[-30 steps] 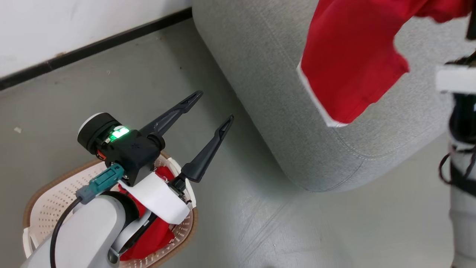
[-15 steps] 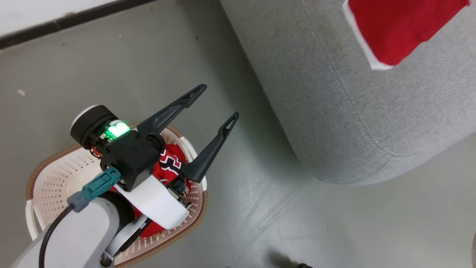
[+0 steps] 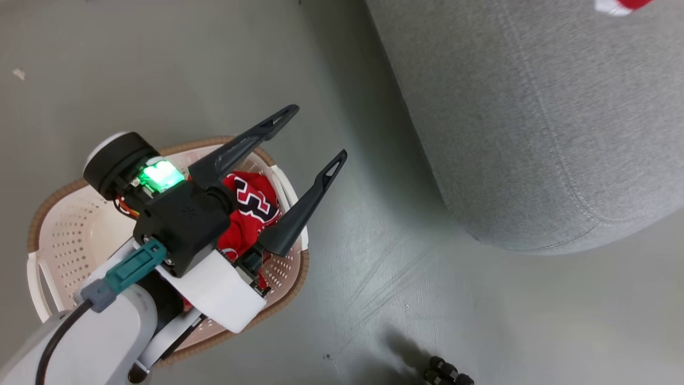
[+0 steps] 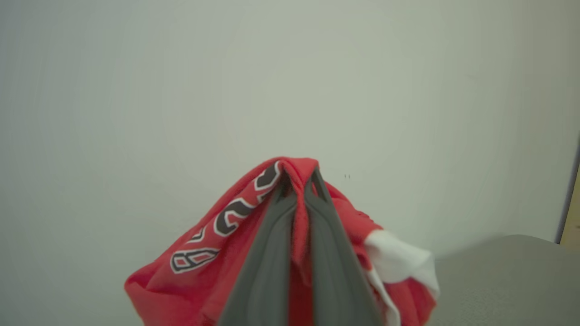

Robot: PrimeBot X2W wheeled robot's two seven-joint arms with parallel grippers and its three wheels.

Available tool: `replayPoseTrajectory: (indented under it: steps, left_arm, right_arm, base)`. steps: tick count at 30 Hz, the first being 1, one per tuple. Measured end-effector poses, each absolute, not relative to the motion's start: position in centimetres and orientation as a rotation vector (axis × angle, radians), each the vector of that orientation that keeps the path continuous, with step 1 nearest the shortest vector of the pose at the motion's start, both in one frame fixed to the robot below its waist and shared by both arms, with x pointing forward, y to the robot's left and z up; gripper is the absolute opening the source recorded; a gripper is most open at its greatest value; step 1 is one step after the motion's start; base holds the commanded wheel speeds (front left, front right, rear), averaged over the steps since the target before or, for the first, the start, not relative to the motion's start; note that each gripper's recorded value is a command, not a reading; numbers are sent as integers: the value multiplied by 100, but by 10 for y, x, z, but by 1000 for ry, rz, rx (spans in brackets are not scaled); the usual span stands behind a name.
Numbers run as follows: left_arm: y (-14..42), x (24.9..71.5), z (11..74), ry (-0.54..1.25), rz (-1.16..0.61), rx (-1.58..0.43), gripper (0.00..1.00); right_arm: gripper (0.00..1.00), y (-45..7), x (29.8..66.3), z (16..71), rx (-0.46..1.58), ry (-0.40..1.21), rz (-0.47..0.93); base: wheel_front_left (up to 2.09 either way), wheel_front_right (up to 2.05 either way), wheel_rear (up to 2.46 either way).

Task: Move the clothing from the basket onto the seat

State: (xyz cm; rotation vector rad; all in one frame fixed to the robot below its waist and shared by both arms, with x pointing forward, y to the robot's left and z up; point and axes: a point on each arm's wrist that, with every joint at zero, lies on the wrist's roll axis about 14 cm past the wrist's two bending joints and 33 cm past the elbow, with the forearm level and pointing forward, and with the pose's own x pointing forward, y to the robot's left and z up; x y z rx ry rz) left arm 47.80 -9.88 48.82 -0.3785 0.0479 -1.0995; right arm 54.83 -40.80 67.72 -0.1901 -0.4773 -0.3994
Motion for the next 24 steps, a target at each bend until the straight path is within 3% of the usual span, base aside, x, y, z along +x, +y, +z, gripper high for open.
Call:
replayPoseTrajectory:
  steps: [6,13,24]
  left_arm:
    - [-93,487,472,74,-1088,-376,100]
    - [-90,493,450,115,-1082,-378,100]
    - [-81,507,427,127,-1060,-363,100]
  right_arm:
    - [0,-431,557,653,-224,-408,-460]
    - [0,-469,551,564,-154,-184,-593]
    - [0,-476,557,482,-87,23,-649]
  base:
    - [0,0,0]
    - [0,0,0]
    - [0,0,0]
